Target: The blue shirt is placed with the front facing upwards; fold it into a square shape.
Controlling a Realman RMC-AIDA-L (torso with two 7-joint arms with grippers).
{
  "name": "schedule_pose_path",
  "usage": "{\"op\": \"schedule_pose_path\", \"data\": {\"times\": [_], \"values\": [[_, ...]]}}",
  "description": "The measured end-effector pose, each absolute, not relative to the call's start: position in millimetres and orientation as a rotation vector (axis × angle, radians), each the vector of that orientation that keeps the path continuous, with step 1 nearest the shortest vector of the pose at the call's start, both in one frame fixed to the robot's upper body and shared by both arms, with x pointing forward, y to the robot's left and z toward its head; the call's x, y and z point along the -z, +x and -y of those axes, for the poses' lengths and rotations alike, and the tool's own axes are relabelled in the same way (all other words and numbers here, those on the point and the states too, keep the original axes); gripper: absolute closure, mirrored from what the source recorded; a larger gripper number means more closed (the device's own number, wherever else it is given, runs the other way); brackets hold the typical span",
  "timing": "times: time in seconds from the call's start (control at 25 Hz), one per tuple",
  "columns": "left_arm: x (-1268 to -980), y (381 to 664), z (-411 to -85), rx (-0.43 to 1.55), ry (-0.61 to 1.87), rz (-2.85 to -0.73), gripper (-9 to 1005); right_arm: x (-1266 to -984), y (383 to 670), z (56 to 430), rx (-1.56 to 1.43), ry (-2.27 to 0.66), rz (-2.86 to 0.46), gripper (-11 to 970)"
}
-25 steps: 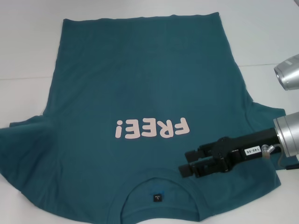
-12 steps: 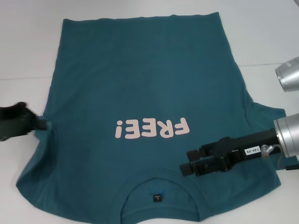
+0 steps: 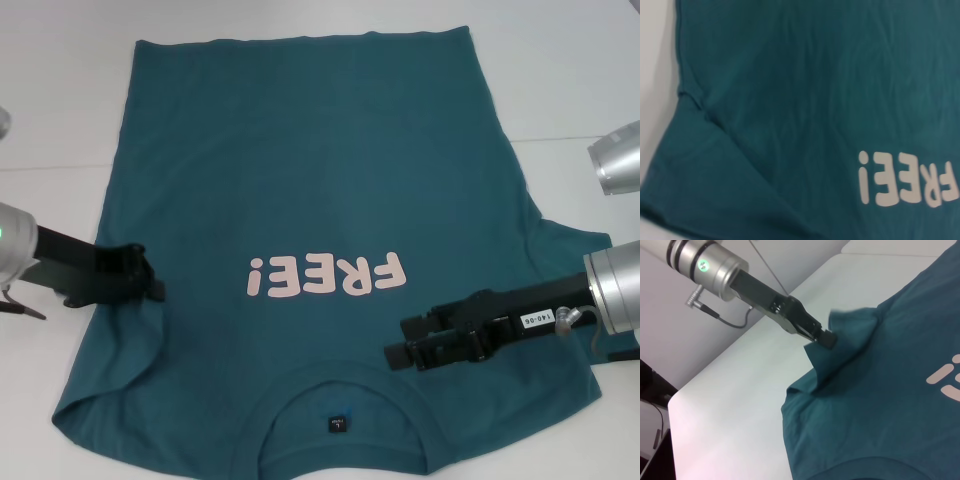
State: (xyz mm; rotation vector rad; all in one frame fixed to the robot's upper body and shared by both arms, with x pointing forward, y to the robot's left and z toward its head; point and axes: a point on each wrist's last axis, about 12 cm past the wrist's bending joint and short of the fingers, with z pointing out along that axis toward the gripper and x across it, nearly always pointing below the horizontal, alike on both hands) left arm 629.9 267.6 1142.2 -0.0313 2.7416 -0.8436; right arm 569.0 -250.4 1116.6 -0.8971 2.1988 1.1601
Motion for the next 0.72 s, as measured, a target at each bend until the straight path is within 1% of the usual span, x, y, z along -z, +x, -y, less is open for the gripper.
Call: {"op": "schedule_pose_path", "data": {"times": [0.16, 0.32, 0.44, 0.72], "values": [[-1137.2, 631.7, -258.9, 0.79, 0.047, -2.755, 960, -1116.8, 569.8, 250.2, -1.154, -0.898, -2.2, 226], [-1137.0, 632.7, -250.5, 0.772, 0.177, -2.754, 941, -1117.2, 571.4, 249.8, -1.144, -0.896, -2.199, 226], [-1137.9, 634.5, -247.0, 0.76, 0.208, -2.745, 927, -1117.2, 572.6, 250.0, -1.133, -0.894, -2.2, 226], [-1141.7, 635.9, -238.6, 0.751, 0.273, -2.687, 796, -1116.6, 572.2, 250.6, -1.131, -0.895, -2.204, 225]]}}
